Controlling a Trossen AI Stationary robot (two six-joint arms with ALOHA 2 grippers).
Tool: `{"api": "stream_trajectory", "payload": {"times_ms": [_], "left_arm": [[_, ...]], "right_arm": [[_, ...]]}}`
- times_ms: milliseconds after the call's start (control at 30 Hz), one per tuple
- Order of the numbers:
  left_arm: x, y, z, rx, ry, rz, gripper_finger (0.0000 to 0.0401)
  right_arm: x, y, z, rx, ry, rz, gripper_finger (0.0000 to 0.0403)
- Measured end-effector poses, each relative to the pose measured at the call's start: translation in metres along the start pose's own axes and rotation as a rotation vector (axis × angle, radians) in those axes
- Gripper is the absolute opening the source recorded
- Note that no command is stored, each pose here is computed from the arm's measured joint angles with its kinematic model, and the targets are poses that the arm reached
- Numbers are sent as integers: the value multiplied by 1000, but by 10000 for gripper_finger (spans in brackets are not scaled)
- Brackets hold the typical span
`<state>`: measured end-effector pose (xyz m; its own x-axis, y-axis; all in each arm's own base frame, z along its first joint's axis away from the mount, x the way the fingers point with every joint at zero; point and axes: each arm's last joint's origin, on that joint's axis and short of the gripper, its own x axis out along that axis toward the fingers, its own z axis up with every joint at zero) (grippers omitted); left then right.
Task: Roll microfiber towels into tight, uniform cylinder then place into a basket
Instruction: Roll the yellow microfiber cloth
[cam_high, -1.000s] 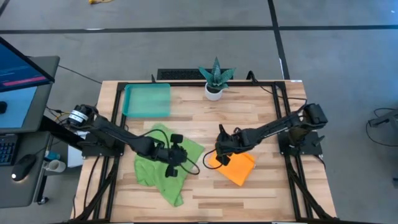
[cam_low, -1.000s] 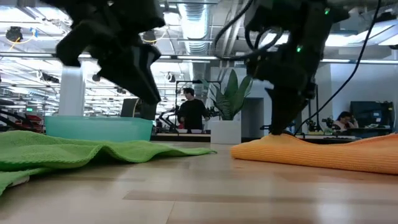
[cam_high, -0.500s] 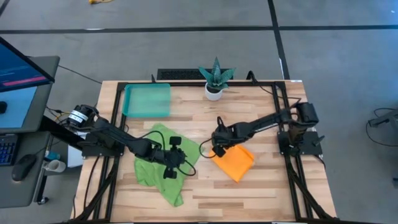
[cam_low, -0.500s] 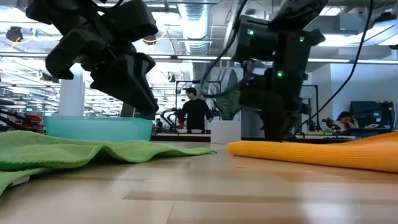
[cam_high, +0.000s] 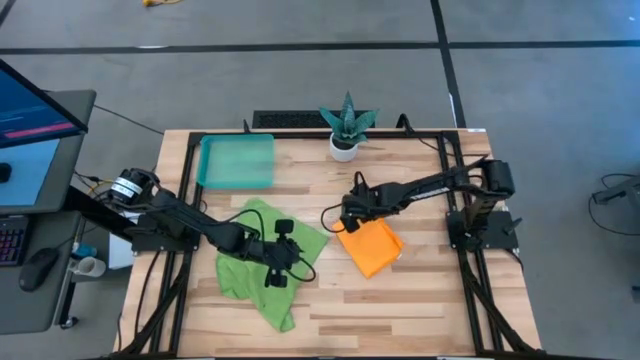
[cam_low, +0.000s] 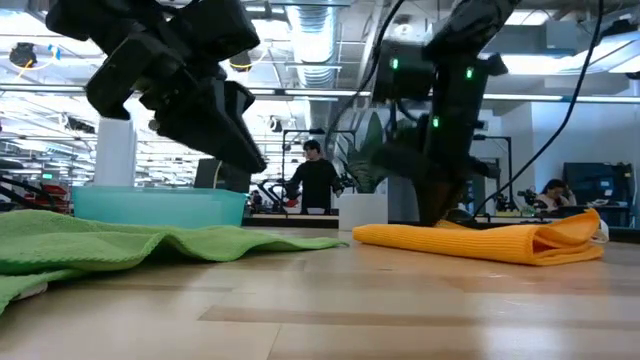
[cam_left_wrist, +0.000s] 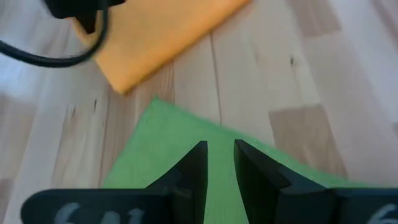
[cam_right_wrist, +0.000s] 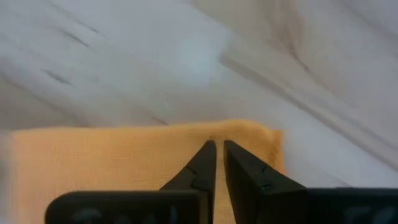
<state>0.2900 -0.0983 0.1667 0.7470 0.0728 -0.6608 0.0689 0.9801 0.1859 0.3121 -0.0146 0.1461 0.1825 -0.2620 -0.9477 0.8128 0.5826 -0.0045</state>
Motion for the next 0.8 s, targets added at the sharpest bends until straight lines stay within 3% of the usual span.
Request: {"api": "stream_trajectory", "payload": {"times_ms": [200,400,633,800], "left_arm": [[0,2,15,31,-165,5,70],[10,7,27,34,-315,32,70],[40,18,24,28,-369,72,70],[70,24,30,17,-373,15,70]], "right_arm": [[-37,-3,-1,-40,-84,57,54],[-85,-6,-23,-107,-260,62,54],[-114,-9,-54,-134,-393,91,54],[-120,-6,-65,-174,-413,108,54]]}}
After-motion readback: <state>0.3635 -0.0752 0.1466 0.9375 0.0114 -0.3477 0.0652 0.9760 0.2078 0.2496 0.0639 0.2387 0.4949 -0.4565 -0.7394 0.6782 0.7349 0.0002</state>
